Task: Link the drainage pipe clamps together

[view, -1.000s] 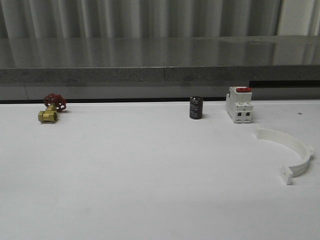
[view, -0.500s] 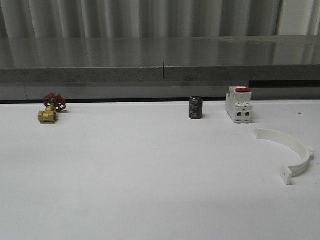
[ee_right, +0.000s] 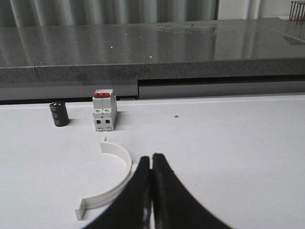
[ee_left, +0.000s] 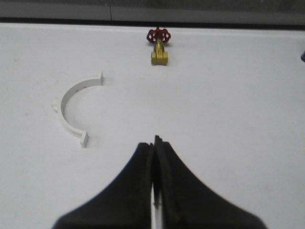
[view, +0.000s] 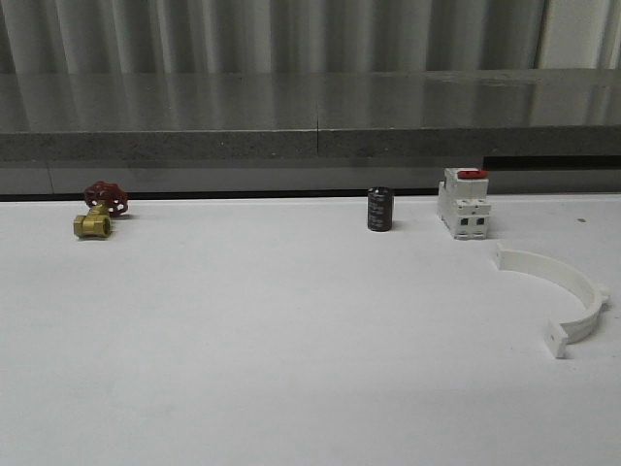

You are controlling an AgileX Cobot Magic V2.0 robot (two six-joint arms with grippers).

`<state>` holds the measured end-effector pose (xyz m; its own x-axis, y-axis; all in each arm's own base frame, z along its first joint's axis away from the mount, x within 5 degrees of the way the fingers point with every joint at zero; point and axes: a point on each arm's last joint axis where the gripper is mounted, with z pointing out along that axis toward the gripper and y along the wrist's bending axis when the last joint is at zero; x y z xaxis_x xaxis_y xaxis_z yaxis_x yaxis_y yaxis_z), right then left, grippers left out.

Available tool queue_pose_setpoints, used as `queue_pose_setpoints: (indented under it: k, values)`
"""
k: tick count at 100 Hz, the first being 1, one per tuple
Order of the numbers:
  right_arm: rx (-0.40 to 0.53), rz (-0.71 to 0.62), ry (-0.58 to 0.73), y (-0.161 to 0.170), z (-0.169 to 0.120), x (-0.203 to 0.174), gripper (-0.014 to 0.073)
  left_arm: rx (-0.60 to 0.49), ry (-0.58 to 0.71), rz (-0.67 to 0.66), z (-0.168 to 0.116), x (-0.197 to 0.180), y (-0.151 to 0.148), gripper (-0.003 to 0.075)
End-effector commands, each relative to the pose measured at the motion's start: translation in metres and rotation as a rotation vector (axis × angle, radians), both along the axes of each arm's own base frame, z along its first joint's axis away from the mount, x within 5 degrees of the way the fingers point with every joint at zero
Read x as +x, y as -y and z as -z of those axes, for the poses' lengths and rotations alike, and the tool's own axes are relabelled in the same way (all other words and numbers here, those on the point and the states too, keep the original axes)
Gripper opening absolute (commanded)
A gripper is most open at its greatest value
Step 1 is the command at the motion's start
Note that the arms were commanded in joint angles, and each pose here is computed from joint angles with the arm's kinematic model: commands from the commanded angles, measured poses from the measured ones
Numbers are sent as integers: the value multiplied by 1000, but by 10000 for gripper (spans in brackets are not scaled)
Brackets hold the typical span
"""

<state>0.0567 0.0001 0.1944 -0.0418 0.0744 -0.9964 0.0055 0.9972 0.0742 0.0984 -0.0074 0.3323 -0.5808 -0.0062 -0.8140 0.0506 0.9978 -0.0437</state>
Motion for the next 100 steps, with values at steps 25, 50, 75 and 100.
queue_pose_setpoints:
  k: [25,50,75,100]
  values:
    - [-15,2,112,0,-14,-2,-67,-9,-47,5,-2,14,2,48]
    - [-15,2,112,0,-14,-2,-67,-6,-74,6,0,12,2,594]
    - [-15,2,112,0,-14,-2,-67,4,-97,2,4,27,2,650]
    - [-15,2,112,0,-14,-2,-67,67,-239,-16,19,89,-1,650]
